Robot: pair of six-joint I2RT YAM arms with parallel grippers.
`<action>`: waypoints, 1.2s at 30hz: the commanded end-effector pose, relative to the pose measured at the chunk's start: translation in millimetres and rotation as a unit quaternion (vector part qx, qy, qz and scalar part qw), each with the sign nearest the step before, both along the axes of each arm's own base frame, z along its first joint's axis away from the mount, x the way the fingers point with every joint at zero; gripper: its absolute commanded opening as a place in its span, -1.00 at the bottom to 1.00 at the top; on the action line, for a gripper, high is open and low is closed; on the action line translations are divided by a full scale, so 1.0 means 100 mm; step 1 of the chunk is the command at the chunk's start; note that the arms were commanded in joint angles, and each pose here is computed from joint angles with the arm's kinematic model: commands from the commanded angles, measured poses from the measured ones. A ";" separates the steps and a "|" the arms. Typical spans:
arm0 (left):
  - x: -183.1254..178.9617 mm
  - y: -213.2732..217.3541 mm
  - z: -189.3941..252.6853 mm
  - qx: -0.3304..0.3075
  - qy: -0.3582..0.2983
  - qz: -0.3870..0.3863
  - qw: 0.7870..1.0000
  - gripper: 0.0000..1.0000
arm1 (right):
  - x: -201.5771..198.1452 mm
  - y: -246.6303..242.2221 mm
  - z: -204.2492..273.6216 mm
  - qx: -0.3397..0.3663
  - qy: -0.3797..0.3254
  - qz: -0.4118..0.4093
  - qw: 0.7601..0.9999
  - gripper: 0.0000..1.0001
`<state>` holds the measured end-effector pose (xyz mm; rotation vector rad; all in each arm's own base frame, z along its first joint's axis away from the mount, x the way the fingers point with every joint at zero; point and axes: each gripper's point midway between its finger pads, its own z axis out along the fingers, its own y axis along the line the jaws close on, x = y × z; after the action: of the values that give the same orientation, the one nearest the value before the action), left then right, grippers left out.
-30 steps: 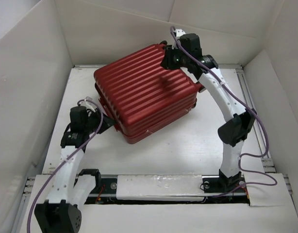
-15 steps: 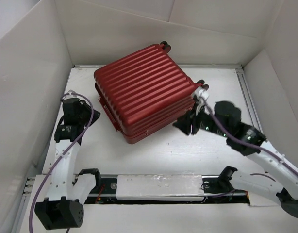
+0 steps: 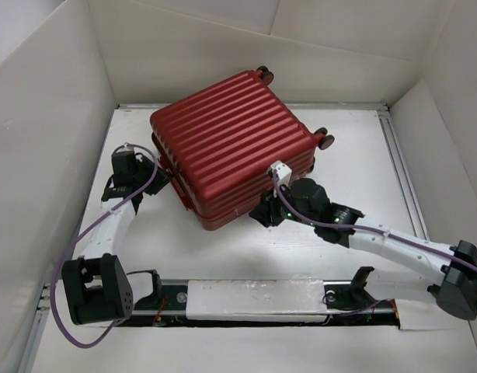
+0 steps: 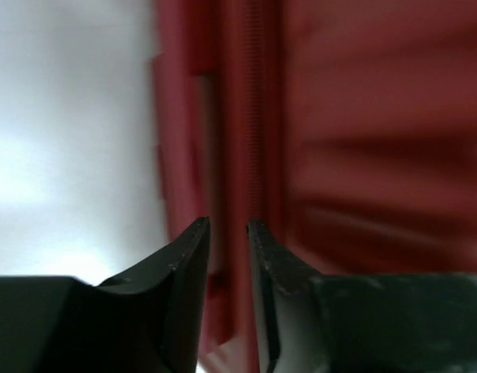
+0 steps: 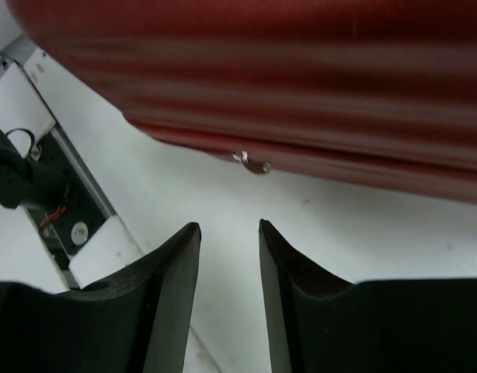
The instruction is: Pack the luggage
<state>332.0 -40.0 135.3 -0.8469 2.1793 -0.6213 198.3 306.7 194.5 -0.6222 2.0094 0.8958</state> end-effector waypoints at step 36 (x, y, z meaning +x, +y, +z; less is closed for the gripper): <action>-0.13 0.32 -0.35 0.097 0.069 0.014 0.993 -0.59 | -0.27 -0.22 0.14 0.082 -0.027 -0.082 0.993 0.12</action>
<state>325.3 -26.0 100.3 -0.8227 2.2951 -0.4752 171.8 293.8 215.2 -0.3954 1.8371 0.9753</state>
